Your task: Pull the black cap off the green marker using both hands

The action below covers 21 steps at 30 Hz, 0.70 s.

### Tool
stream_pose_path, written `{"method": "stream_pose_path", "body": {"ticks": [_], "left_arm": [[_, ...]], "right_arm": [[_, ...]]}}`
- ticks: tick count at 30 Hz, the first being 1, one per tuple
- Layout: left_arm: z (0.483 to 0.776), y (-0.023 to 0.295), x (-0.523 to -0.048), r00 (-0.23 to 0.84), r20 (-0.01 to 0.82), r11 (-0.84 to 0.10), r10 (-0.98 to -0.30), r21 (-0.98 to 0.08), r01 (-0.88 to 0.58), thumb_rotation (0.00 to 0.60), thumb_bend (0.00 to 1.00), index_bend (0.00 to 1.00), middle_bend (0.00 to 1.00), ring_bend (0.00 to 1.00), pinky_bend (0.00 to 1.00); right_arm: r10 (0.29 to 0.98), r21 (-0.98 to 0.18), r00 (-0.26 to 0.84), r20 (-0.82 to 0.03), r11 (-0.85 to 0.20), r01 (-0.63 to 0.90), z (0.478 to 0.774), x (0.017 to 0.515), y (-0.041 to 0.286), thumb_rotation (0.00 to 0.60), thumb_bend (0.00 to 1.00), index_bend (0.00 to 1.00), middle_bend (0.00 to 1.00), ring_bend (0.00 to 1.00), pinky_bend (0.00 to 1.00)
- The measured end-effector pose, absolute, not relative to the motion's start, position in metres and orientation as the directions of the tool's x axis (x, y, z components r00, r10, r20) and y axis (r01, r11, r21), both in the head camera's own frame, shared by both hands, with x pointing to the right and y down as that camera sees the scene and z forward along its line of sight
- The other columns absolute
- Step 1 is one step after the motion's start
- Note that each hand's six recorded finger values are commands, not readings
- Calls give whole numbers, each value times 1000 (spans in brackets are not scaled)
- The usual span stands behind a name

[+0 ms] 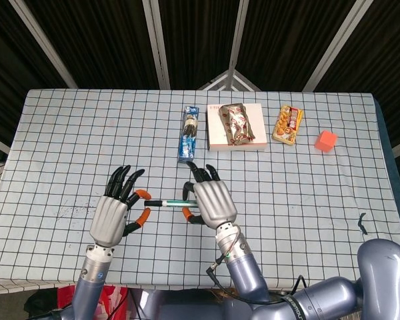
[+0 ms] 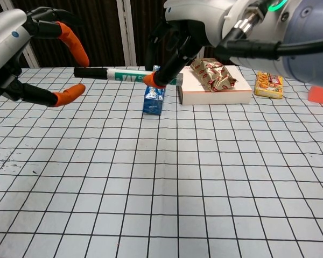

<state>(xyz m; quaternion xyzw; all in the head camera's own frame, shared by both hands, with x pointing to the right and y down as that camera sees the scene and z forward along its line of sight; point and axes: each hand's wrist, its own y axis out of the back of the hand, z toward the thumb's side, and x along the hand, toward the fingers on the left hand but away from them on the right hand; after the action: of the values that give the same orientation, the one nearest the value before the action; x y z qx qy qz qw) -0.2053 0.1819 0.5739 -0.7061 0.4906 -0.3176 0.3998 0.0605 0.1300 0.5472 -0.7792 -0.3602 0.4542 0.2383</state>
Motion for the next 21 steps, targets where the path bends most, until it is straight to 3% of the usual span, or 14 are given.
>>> {"method": "stream_pose_path", "body": {"ticks": [21], "left_arm": [[575, 180, -204, 307, 52, -191, -950, -875, -444, 600, 427, 514, 144, 0, 0]], "right_arm": [[773, -692, 334, -540, -633, 346, 548, 61, 131, 600, 562, 750, 66, 149, 68]]}}
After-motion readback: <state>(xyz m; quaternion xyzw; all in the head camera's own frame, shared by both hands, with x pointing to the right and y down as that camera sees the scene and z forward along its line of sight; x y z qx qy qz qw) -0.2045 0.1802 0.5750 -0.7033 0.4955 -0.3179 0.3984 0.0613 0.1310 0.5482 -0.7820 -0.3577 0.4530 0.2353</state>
